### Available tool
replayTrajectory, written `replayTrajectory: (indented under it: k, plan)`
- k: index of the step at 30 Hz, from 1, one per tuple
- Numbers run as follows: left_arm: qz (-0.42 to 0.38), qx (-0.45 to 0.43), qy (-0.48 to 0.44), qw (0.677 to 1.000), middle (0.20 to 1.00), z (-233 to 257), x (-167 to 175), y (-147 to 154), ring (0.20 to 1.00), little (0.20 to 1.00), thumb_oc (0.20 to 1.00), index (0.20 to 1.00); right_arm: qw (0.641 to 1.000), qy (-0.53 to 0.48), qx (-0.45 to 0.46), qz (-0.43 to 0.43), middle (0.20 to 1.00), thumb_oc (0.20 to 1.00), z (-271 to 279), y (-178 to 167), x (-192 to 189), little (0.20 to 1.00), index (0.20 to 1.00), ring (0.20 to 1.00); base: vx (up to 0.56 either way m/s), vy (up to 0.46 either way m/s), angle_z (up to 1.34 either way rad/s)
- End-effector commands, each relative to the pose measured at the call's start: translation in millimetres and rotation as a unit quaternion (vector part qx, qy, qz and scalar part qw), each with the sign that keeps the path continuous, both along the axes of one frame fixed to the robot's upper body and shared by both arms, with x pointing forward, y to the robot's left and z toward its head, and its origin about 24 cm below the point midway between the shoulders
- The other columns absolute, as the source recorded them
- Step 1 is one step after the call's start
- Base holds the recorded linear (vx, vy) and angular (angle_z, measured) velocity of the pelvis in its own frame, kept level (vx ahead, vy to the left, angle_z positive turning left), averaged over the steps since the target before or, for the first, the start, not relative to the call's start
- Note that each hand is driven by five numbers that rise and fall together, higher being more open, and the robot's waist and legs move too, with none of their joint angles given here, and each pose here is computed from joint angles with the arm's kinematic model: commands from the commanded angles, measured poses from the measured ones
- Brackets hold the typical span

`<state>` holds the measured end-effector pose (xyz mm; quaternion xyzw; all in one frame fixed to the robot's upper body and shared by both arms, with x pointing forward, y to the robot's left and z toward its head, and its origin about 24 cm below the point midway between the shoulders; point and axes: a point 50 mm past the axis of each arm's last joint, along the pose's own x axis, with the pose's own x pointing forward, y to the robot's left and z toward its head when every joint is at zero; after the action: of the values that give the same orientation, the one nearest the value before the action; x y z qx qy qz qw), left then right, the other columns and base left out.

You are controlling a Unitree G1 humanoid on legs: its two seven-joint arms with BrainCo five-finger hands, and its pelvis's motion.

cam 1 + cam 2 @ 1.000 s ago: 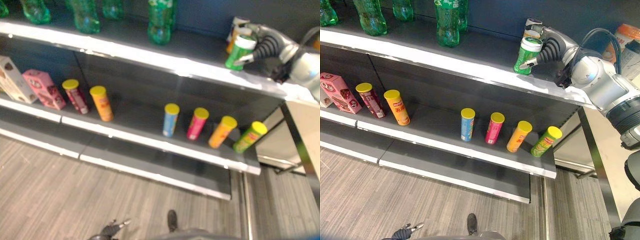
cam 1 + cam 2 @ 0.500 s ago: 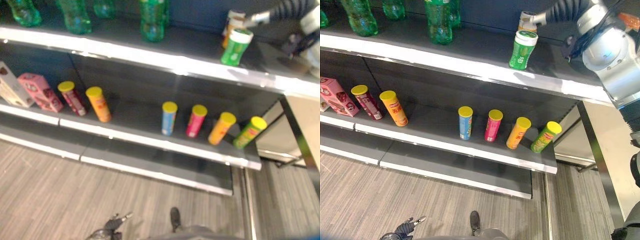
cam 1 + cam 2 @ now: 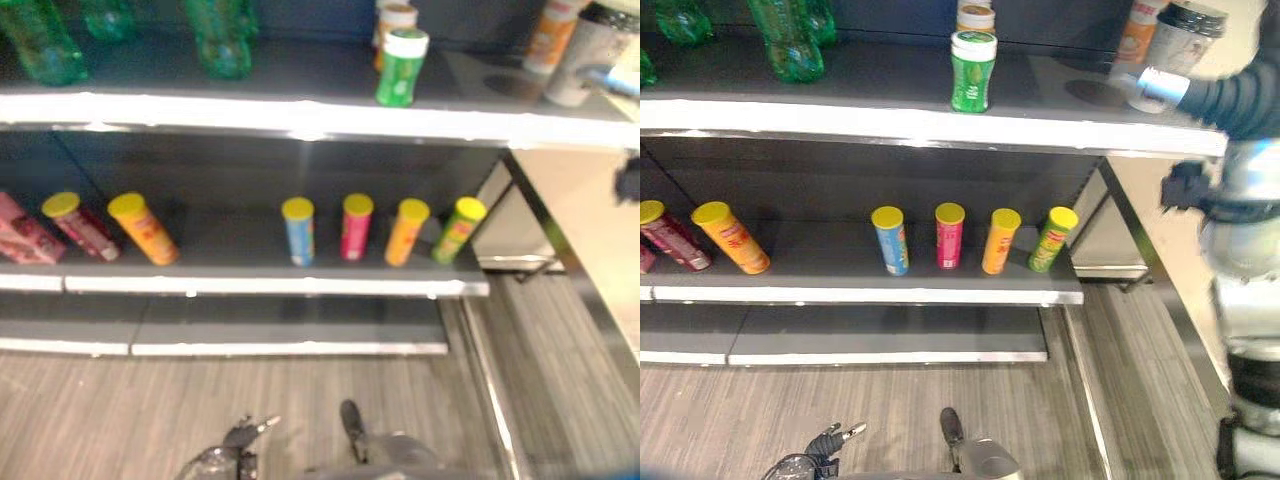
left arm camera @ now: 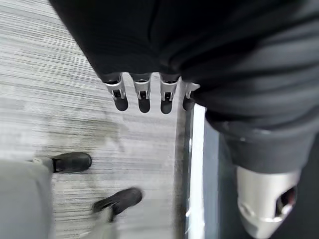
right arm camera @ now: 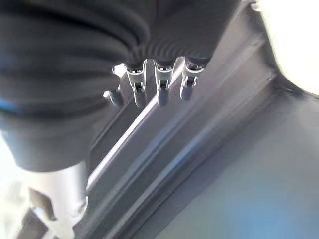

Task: Put the goods on the table back onto the shelves and tidy them up.

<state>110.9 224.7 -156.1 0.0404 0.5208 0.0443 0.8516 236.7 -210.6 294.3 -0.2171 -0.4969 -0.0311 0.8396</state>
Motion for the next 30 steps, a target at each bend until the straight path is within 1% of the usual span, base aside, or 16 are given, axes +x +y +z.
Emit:
replayTrajectory:
  k: [1, 5, 9, 10, 11, 12, 13, 14, 16, 20, 24, 30]
  plan:
    - [-0.031, 0.004, -0.025, 0.999, 1.000, 6, 18, 3, 1.000, 1.000, 1.000, 1.000, 0.997, -0.019, 0.021, 0.070, 1.000, 1.000, 11, 3, -8, 1.000, 1.000, 1.000, -0.12, -0.024, -0.99]
    - [-0.036, 0.002, -0.054, 0.998, 1.000, 13, 30, 4, 1.000, 1.000, 1.000, 1.000, 0.994, -0.027, 0.030, 0.104, 1.000, 1.000, 13, 8, -14, 1.000, 1.000, 1.000, -0.11, -0.102, -1.01]
    - [-0.039, 0.005, -0.078, 0.996, 1.000, 20, 42, 8, 1.000, 1.000, 1.000, 1.000, 0.994, -0.047, 0.043, 0.084, 1.000, 1.000, 24, 1, -14, 1.000, 1.000, 1.000, -0.04, -0.134, -1.14]
    - [-0.045, 0.007, -0.088, 0.995, 1.000, 23, 49, 8, 1.000, 1.000, 1.000, 1.000, 0.996, -0.054, 0.046, 0.055, 1.000, 1.000, 27, -7, -14, 1.000, 1.000, 1.000, -0.01, -0.099, -0.79]
    - [-0.055, 0.005, -0.088, 0.995, 1.000, 24, 55, 2, 1.000, 1.000, 1.000, 1.000, 0.996, -0.049, 0.051, 0.047, 1.000, 1.000, 26, -8, -13, 1.000, 1.000, 1.000, -0.02, -0.138, -0.57]
    - [-0.053, 0.008, -0.094, 0.994, 1.000, 24, 55, 2, 1.000, 1.000, 1.000, 1.000, 0.997, -0.054, 0.056, 0.021, 1.000, 1.000, 27, -17, -15, 1.000, 1.000, 1.000, -0.04, -0.104, -0.42]
    - [-0.047, 0.010, -0.092, 0.995, 1.000, 23, 49, 3, 1.000, 1.000, 1.000, 1.000, 0.997, -0.056, 0.051, -0.034, 1.000, 1.000, 28, -33, -15, 1.000, 1.000, 1.000, -0.04, -0.072, -0.47]
    - [-0.048, 0.010, -0.092, 0.995, 1.000, 23, 49, 2, 1.000, 1.000, 1.000, 1.000, 0.997, -0.056, 0.051, -0.034, 1.000, 1.000, 28, -34, -15, 1.000, 1.000, 1.000, -0.05, -0.096, -0.62]
    - [-0.047, 0.009, -0.090, 0.995, 1.000, 20, 41, -1, 1.000, 1.000, 1.000, 1.000, 0.991, -0.047, 0.066, -0.110, 1.000, 1.000, 26, -63, -17, 1.000, 1.000, 1.000, -0.07, -0.201, -0.48]
    - [-0.053, 0.011, -0.086, 0.995, 1.000, 19, 40, -1, 1.000, 1.000, 1.000, 1.000, 0.982, -0.015, 0.075, -0.174, 1.000, 1.000, 21, -94, -16, 1.000, 1.000, 1.000, -0.07, -0.194, -0.34]
    - [-0.056, 0.008, -0.079, 0.995, 1.000, 17, 35, -3, 1.000, 1.000, 1.000, 1.000, 0.971, 0.006, 0.109, -0.213, 1.000, 1.000, 11, -121, -22, 1.000, 1.000, 1.000, -0.05, -0.187, -0.05]
    - [-0.053, 0.003, -0.060, 0.997, 1.000, 12, 25, -5, 1.000, 1.000, 1.000, 1.000, 0.964, 0.010, 0.130, -0.231, 1.000, 1.000, 4, -134, -33, 1.000, 1.000, 1.000, -0.03, -0.161, 0.07]
